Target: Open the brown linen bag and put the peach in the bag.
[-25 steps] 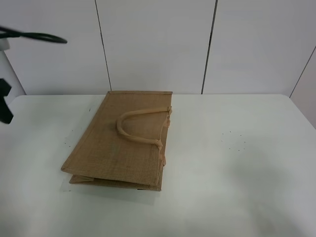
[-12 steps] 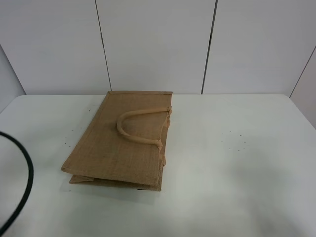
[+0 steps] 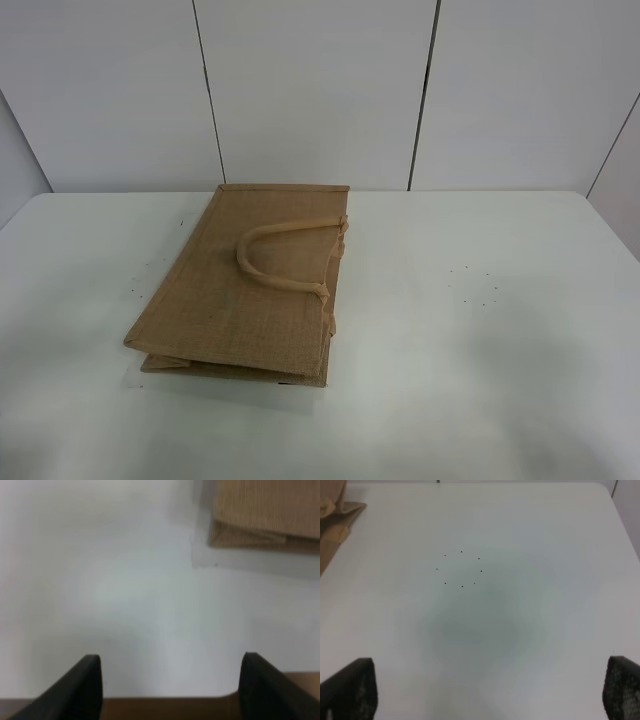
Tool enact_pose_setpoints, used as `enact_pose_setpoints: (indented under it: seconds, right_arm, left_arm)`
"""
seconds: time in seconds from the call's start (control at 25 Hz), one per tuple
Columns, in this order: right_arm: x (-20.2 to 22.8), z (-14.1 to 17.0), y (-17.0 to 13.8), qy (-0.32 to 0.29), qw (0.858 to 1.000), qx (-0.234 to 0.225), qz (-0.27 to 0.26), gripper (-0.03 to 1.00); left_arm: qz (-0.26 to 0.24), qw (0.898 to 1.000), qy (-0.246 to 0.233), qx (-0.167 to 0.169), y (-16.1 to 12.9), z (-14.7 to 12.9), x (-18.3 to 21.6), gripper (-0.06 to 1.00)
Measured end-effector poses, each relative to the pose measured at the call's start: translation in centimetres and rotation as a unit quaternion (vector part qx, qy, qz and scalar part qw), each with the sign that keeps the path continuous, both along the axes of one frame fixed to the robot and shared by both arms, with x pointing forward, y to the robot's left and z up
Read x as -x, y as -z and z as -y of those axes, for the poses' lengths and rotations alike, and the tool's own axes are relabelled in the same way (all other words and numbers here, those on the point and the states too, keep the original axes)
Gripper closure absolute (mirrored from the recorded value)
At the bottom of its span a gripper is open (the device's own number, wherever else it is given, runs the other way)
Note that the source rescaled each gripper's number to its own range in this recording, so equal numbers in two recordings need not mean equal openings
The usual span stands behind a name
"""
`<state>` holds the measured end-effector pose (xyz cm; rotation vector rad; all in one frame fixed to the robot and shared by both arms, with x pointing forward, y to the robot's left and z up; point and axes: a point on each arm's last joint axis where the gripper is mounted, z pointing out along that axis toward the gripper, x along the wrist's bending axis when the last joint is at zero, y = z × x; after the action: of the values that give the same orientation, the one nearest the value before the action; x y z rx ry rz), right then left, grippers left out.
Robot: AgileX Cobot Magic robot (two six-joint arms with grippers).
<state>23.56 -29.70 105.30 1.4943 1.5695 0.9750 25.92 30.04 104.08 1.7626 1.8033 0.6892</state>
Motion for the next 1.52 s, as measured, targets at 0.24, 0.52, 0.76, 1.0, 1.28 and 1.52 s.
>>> enact_pose_setpoints:
  seconds: [0.24, 0.52, 0.76, 1.0, 1.28, 1.52]
  right_arm:
    - [0.0, 0.0, 0.0, 0.0, 1.0, 0.0, 0.0, -0.03]
    - [0.0, 0.0, 0.0, 0.0, 1.0, 0.0, 0.0, -0.03]
    - [0.0, 0.0, 0.0, 0.0, 1.0, 0.0, 0.0, -0.03]
    - [0.0, 0.0, 0.0, 0.0, 1.0, 0.0, 0.0, -0.03]
    - [0.0, 0.0, 0.0, 0.0, 1.0, 0.0, 0.0, -0.03]
    - [0.0, 0.0, 0.0, 0.0, 1.0, 0.0, 0.0, -0.03]
  left_arm:
    - [0.073, 0.997, 0.0, -0.002, -0.1, 0.0, 2.1, 0.17]
    - [0.108, 0.994, 0.0, -0.002, 0.0, 0.1, 3.2, 0.17]
    - [0.108, 0.994, 0.0, -0.002, 0.0, 0.1, 3.2, 0.17]
    - [0.108, 0.994, 0.0, -0.002, 0.0, 0.1, 3.2, 0.17]
    - [0.108, 0.994, 0.018, 0.0, 0.0, 0.0, 3.2, 0.17]
    - [0.108, 0.994, 0.018, 0.0, 0.0, 0.0, 3.2, 0.17]
